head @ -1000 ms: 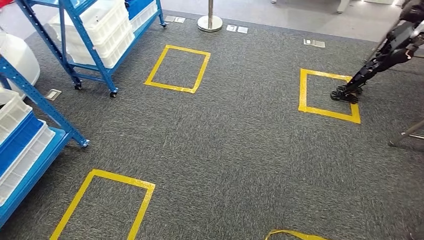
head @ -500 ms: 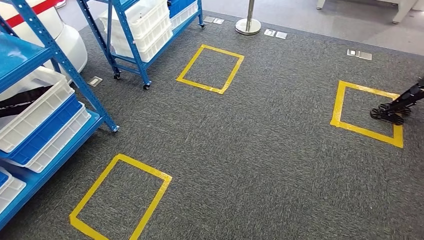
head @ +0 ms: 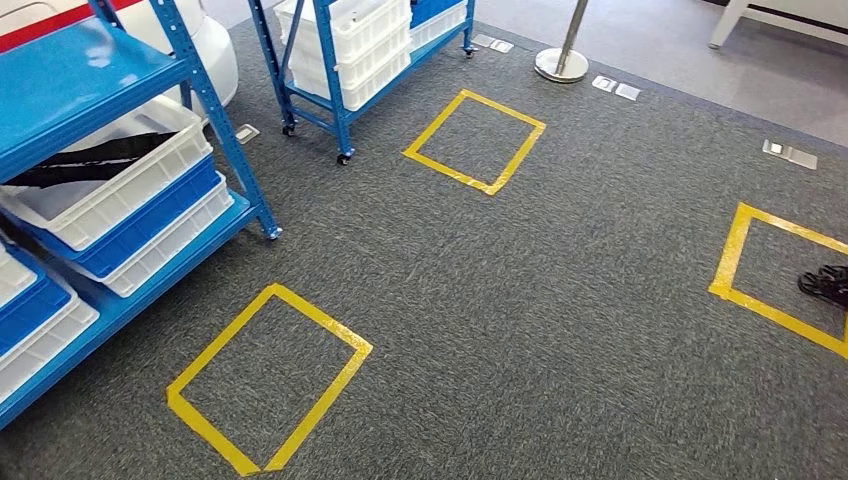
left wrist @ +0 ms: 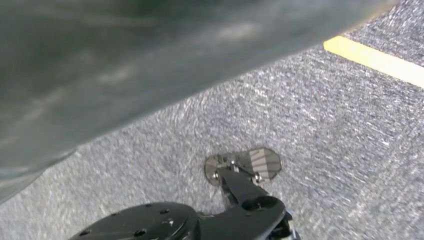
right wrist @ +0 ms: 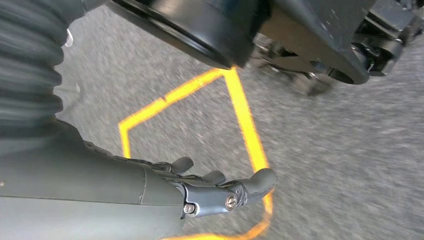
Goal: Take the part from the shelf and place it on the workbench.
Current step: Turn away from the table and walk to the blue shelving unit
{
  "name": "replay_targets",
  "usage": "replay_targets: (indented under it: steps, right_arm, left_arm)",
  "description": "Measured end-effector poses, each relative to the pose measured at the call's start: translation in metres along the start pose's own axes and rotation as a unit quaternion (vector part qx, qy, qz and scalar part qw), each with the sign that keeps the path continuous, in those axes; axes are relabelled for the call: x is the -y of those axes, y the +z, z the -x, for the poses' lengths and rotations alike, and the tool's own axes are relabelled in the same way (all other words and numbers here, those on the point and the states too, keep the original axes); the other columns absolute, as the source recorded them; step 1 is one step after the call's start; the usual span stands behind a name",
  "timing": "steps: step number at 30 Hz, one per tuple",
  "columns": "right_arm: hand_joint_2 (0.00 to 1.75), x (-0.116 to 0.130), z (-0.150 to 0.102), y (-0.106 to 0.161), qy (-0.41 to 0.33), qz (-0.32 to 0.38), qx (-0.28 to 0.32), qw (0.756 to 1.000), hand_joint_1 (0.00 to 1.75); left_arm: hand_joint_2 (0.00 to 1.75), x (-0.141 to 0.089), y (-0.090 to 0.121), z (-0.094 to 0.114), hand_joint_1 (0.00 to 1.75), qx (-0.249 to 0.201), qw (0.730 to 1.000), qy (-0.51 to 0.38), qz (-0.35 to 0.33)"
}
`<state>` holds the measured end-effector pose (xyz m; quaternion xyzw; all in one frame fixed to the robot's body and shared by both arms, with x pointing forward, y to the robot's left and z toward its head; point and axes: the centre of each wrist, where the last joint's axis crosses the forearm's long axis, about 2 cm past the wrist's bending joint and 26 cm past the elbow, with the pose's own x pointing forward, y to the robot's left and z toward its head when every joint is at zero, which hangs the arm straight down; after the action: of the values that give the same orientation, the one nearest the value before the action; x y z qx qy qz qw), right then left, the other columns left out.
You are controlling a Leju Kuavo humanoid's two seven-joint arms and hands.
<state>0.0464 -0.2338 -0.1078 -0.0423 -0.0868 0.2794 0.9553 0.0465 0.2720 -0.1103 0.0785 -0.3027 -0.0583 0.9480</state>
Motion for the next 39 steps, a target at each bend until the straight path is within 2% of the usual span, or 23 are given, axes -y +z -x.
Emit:
replay_targets:
  steps: [16, 20, 31, 39]
  right_arm:
    - [1.75, -0.001, 0.001, 0.0, 0.005, -0.003, -0.002, 1.0, 0.0]
    - [0.0, -0.001, 0.002, 0.0, 0.011, 0.002, 0.002, 1.0, 0.0]
    - [0.0, -0.003, 0.009, 0.001, 0.011, 0.015, 0.012, 1.0, 0.0]
    - [0.0, -0.002, 0.01, 0.001, 0.0, 0.047, 0.015, 0.999, 0.0]
  left_arm:
    - [0.0, 0.001, 0.003, 0.005, 0.0, -0.006, 1.0, -0.004, -0.002]
    - [0.0, 0.001, 0.003, 0.005, 0.0, -0.006, 1.0, -0.005, -0.002]
    - [0.0, 0.003, 0.001, 0.0, 0.0, -0.004, 1.0, -0.005, -0.006]
    - [0.0, 0.003, 0.001, 0.001, 0.0, -0.025, 1.0, -0.011, -0.013]
